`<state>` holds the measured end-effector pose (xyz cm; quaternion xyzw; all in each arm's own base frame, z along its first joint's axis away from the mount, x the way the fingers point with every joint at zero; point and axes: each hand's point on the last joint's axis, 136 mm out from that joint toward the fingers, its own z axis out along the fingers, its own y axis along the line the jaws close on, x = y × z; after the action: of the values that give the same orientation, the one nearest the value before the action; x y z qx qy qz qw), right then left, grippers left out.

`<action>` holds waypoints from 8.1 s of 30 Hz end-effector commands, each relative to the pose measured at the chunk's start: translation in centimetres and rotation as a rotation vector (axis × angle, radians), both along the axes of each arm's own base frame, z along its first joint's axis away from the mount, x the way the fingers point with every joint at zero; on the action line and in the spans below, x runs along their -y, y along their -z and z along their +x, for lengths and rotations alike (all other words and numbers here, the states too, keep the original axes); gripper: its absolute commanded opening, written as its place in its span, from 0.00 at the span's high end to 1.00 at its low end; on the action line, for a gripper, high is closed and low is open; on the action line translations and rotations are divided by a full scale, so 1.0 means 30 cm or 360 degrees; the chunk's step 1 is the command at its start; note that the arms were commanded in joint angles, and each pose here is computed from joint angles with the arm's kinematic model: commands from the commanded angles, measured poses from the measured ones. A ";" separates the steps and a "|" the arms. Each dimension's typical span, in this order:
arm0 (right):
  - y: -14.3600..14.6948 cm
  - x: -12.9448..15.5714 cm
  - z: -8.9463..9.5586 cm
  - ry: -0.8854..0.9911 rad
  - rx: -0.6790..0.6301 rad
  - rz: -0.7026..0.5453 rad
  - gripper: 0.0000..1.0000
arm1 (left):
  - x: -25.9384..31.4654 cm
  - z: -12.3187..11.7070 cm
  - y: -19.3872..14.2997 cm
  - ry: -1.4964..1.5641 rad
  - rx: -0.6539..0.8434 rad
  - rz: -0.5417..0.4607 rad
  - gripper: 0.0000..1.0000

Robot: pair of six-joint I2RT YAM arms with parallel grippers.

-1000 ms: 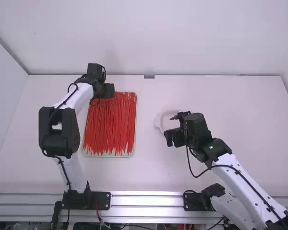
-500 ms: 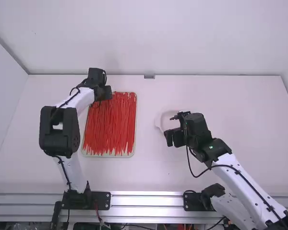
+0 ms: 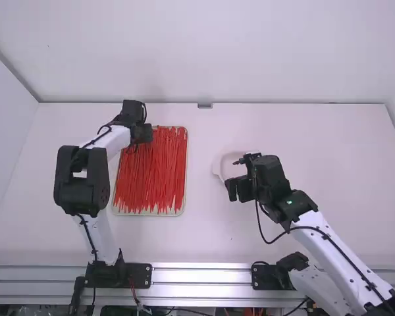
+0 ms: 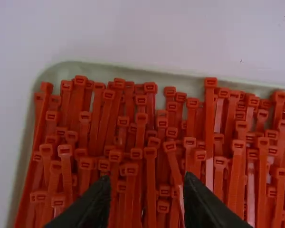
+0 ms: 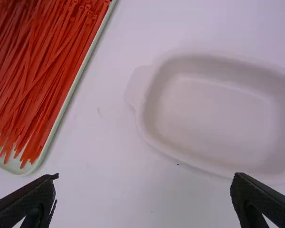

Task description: Fasten the cable tie

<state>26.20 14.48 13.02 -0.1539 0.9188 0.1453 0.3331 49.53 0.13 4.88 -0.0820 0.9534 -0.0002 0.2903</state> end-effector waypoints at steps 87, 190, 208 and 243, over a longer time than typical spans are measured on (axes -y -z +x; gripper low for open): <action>-0.060 -0.019 0.032 -0.0001 0.0082 0.0038 0.02 | 0.007 0.077 -0.043 0.0031 -0.0040 -0.0082 0.13; -0.047 -0.014 0.021 -0.0001 0.0050 0.0022 0.02 | -0.035 0.014 0.117 -0.0023 -0.0045 0.0026 0.82; -0.047 -0.014 0.022 -0.0001 0.0053 0.0023 0.02 | -0.038 0.008 0.144 -0.0028 -0.0012 0.0029 0.82; -0.049 -0.015 0.023 -0.0001 0.0057 0.0024 0.02 | -0.035 -0.012 0.157 -0.0033 -0.0057 0.0020 0.90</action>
<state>26.30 14.53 13.11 -0.1544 0.9177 0.1459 0.3358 50.02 0.65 0.85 -0.0839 0.9541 0.0061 0.2875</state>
